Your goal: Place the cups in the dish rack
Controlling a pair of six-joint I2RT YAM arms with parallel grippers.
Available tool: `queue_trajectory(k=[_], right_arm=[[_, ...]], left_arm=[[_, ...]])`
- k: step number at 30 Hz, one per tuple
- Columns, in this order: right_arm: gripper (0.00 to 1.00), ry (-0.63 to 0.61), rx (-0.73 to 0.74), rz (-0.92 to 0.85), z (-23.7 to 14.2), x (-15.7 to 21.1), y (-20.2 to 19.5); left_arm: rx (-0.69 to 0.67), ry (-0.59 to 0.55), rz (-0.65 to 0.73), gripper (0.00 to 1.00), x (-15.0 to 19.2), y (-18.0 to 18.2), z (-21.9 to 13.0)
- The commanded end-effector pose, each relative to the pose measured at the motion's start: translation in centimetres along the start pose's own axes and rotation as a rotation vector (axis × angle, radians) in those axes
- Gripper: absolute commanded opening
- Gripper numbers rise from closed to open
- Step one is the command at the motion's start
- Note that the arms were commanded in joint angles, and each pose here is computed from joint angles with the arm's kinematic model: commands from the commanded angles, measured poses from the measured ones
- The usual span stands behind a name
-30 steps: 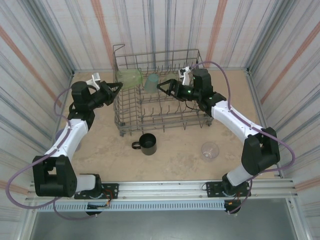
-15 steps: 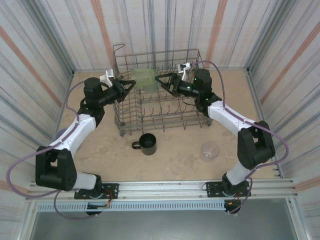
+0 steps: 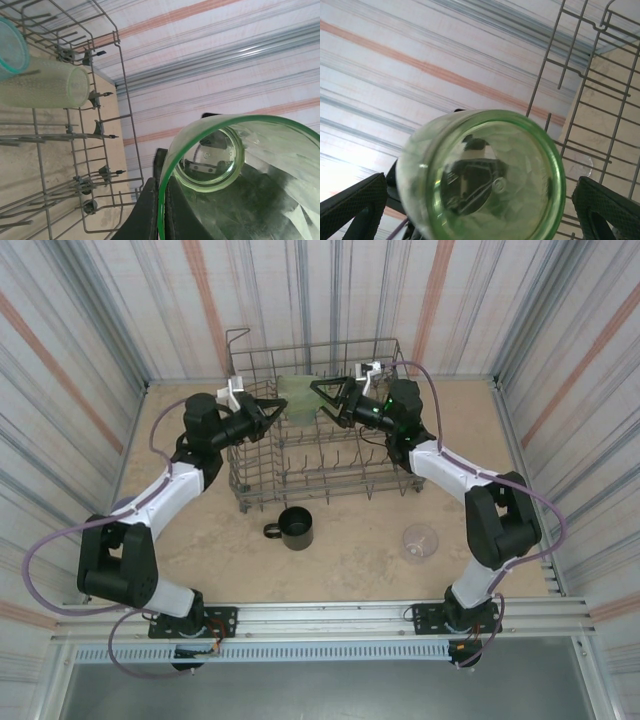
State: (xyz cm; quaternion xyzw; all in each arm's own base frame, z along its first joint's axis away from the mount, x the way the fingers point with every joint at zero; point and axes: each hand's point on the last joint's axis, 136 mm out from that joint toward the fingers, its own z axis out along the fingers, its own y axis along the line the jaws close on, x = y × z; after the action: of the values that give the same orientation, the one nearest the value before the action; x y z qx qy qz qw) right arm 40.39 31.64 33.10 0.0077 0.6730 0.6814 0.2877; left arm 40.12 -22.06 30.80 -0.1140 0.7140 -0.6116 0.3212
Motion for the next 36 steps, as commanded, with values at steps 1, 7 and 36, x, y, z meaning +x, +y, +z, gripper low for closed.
queue_trajectory(k=[1, 7, 36], right_arm=[[0.99, -0.005, -0.055, 0.014, 0.3, -0.4, 1.0], [0.99, -0.044, -0.090, 0.016, 0.0, -1.0, 1.5], [0.52, -0.120, -0.113, 0.043, -1.7, -2.9, 1.1]], left_arm=[[0.084, -0.010, 0.050, 0.00, -0.4, -3.0, 0.7], [0.086, 0.020, 0.031, 0.00, 0.5, -2.4, 1.7], [-0.040, 0.000, 0.103, 0.52, 0.8, -1.6, 0.5]])
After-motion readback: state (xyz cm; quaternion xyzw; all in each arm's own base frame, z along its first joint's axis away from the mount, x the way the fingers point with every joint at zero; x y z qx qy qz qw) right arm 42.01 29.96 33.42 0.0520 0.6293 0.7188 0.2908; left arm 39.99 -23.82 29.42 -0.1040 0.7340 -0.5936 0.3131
